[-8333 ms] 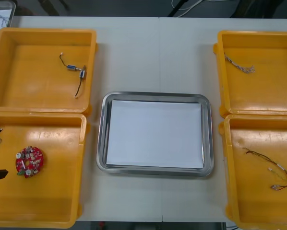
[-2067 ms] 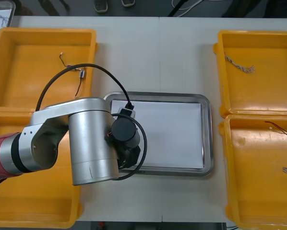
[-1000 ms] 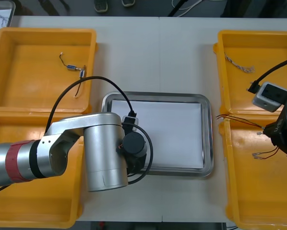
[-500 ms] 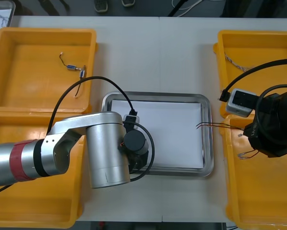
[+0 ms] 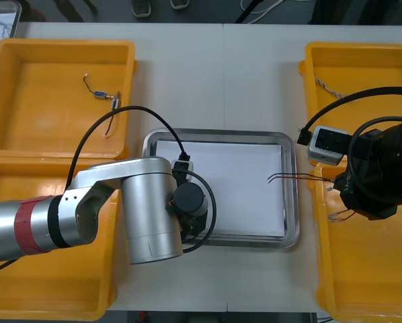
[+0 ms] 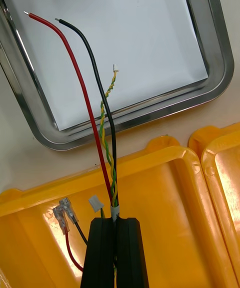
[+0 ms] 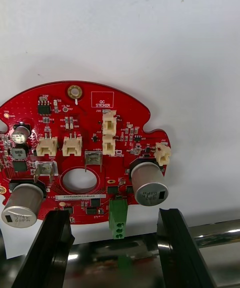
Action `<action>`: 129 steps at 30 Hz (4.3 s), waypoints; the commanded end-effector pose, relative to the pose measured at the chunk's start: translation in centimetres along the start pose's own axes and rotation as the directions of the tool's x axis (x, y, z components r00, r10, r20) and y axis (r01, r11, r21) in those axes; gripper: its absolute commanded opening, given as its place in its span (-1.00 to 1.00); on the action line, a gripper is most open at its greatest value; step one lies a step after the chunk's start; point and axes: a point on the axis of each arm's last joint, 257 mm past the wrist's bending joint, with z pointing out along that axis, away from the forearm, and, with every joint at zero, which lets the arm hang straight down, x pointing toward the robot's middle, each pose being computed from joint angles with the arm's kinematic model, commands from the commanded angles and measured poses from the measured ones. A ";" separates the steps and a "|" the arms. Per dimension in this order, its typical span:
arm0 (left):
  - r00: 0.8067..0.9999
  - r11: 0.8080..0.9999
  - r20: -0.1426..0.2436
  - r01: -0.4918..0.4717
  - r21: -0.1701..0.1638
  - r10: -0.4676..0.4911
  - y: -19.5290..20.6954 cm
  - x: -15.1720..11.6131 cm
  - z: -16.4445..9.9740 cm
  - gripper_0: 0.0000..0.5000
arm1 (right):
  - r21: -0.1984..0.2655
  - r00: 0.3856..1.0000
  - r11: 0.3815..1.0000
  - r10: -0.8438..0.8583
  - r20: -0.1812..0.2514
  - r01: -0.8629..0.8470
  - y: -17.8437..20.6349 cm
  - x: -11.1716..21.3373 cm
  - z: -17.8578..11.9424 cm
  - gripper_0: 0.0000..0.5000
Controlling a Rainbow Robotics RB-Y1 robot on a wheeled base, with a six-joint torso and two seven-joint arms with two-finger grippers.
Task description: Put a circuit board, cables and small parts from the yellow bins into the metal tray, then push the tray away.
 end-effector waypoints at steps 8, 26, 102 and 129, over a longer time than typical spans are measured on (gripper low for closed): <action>0.998 0.997 0.022 0.066 0.035 -0.067 0.5 -3.0 -4.8 1.00 | 0.033 1.000 0.999 0.004 -0.013 -0.004 -0.4 0.0 -0.8 -1.00; 0.994 0.994 0.022 0.106 0.031 -0.107 4.2 -5.6 -8.7 1.00 | 0.034 1.000 0.999 0.005 -0.011 -0.004 -0.4 0.0 -0.8 -1.00; 0.952 0.953 0.066 0.302 -0.032 -0.299 24.7 -19.1 -19.1 1.00 | 0.010 0.963 0.964 -0.267 -0.034 0.267 4.5 -8.8 16.0 -1.00; 0.785 0.798 0.151 0.601 0.049 -0.601 23.1 -27.4 -12.4 1.00 | 0.097 0.964 0.959 -0.263 -0.030 0.265 2.3 -10.3 12.7 1.00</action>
